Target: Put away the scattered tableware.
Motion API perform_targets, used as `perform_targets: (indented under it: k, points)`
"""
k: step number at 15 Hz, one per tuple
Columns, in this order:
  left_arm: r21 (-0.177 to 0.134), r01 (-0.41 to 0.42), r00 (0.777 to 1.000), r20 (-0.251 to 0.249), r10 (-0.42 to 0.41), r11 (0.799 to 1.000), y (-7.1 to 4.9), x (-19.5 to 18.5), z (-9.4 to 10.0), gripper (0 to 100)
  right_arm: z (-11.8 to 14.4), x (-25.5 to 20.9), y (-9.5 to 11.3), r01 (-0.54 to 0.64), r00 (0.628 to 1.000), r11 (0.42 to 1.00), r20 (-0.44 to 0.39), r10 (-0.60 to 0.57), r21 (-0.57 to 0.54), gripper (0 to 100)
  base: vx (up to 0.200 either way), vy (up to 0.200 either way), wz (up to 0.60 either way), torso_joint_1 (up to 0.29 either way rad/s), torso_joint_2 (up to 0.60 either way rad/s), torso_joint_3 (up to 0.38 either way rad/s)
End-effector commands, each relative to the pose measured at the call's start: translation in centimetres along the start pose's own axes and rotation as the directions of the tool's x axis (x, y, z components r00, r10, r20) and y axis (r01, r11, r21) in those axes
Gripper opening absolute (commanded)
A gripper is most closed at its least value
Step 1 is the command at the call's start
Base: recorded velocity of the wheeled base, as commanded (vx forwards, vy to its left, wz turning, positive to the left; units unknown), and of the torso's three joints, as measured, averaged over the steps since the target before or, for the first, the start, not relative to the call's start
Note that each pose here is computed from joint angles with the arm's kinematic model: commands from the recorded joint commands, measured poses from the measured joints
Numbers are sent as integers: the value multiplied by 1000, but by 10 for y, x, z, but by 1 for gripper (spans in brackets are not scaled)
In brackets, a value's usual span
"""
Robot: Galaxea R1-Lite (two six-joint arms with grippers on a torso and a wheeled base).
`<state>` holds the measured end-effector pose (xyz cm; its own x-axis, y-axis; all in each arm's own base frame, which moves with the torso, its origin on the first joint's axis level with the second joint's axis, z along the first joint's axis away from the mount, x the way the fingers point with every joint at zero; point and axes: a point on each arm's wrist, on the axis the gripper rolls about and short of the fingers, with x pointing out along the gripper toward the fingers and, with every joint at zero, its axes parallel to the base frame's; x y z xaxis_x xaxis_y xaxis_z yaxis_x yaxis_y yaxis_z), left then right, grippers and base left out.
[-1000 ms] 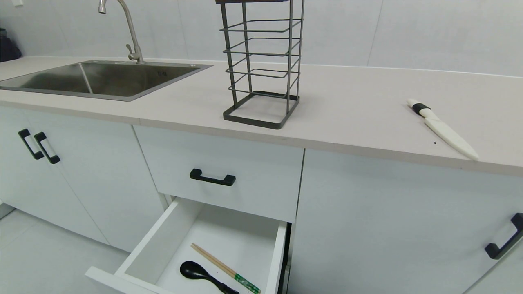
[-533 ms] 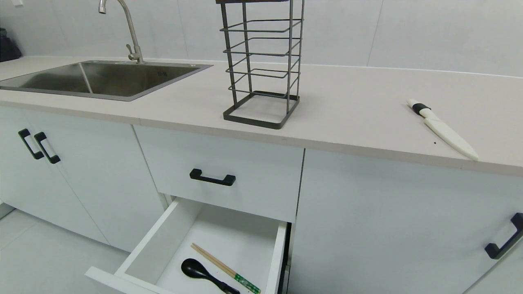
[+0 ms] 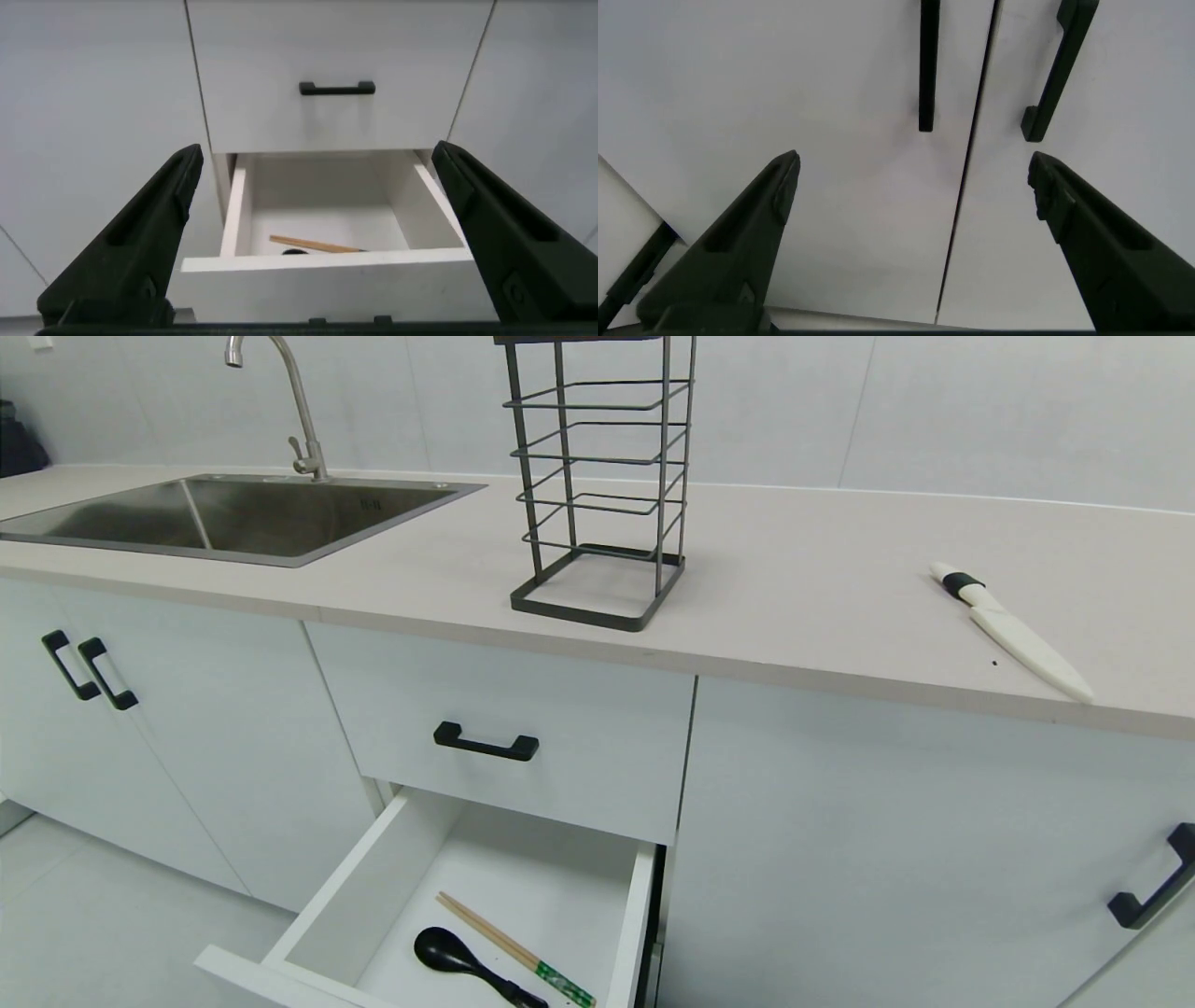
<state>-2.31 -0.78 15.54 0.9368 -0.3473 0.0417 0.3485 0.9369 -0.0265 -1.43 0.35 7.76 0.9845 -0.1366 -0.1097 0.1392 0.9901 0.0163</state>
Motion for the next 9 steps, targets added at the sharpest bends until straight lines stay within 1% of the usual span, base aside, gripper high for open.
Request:
perform_targets:
  k: [1, 2, 4, 5, 8, 9]
  points:
    - [-25, 0, 997, -78, -2, 1000, 5, 15, 9, 100, 0, 0, 0, 0, 1000, 1000, -5, 0, 0, 100, 0, 0, 0, 0, 0, 0]
    - [-37, 7, 994, -109, -11, 999, 7, 19, 6, 100, 0, 0, 0, 2, 1000, 1000, -5, -2, 2, 100, 0, 0, 0, 0, 0, 0]
    - [-50, 15, 990, -141, -22, 999, 8, 24, 6, 100, 0, 0, 0, 2, 1000, 1000, -5, -2, 2, 100, 0, 0, 0, 0, 0, 0]
    - [-62, 29, 985, -167, -39, 998, 10, 30, 8, 100, 0, 0, 0, 2, 1000, 1000, -5, -2, 1, 100, 0, 0, 0, 0, 0, 0]
    - [-113, 58, 955, -283, -88, 992, 18, 55, 7, 100, 0, 0, 0, 2, 1000, 1000, -5, -2, 2, 100, 0, 0, 0, 0, 0, 0]
    - [-134, 70, 938, -328, -111, 989, 20, 65, 5, 100, 0, 0, 0, 2, 1000, 1000, -5, -2, 2, 100, 0, 0, 0, 0, 0, 0]
